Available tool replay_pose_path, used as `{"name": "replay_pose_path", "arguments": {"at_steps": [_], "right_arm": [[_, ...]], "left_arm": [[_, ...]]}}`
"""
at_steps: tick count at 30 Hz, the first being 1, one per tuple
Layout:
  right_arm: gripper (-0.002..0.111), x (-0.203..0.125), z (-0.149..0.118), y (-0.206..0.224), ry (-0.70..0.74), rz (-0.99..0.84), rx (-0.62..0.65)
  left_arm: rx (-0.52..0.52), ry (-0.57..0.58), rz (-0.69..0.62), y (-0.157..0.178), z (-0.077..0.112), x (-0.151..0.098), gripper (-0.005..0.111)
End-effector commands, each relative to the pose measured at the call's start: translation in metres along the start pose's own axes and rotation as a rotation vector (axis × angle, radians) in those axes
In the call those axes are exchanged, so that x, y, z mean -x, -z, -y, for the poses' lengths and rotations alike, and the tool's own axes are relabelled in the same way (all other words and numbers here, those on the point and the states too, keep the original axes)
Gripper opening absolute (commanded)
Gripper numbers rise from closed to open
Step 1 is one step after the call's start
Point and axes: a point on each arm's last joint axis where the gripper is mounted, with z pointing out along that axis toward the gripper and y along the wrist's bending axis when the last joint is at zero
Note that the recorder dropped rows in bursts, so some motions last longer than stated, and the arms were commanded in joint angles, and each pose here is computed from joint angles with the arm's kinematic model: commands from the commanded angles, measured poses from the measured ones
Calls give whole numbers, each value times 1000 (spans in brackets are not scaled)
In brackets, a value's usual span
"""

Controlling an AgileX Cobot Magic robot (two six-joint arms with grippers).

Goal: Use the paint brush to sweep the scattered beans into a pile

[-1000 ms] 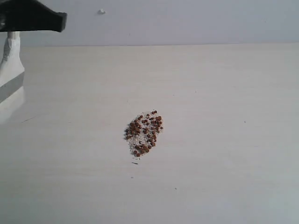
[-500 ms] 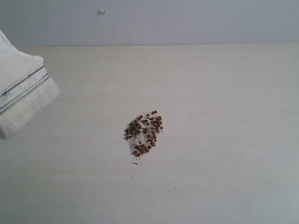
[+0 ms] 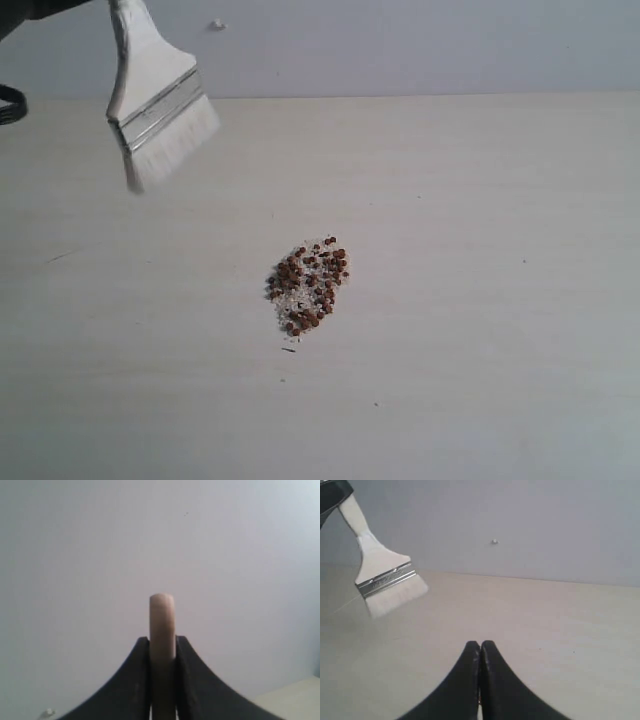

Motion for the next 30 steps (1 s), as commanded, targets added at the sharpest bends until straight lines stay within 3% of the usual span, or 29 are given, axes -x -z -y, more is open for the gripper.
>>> {"name": "replay_pose_path", "arguments": {"at_steps": [1, 9, 13, 19, 25, 30], "right_arm": [[0, -1, 0, 0, 4, -2, 1], [0, -1, 0, 0, 4, -2, 1], [0, -1, 0, 0, 4, -2, 1], [0, -1, 0, 0, 4, -2, 1], [0, -1, 0, 0, 4, -2, 1], [0, -1, 0, 0, 4, -2, 1]], "left_arm": [[-165, -3, -31, -25, -26, -5, 0], [-658, -7, -112, -51, -73, -16, 0], [-699, -36, -197, -74, -92, -29, 0], [-780, -91, -251, -106, -96, -47, 0], [-827, -88, -242, -134, -90, -68, 0], [-886, -79, -249, -154, -75, -96, 0]]}}
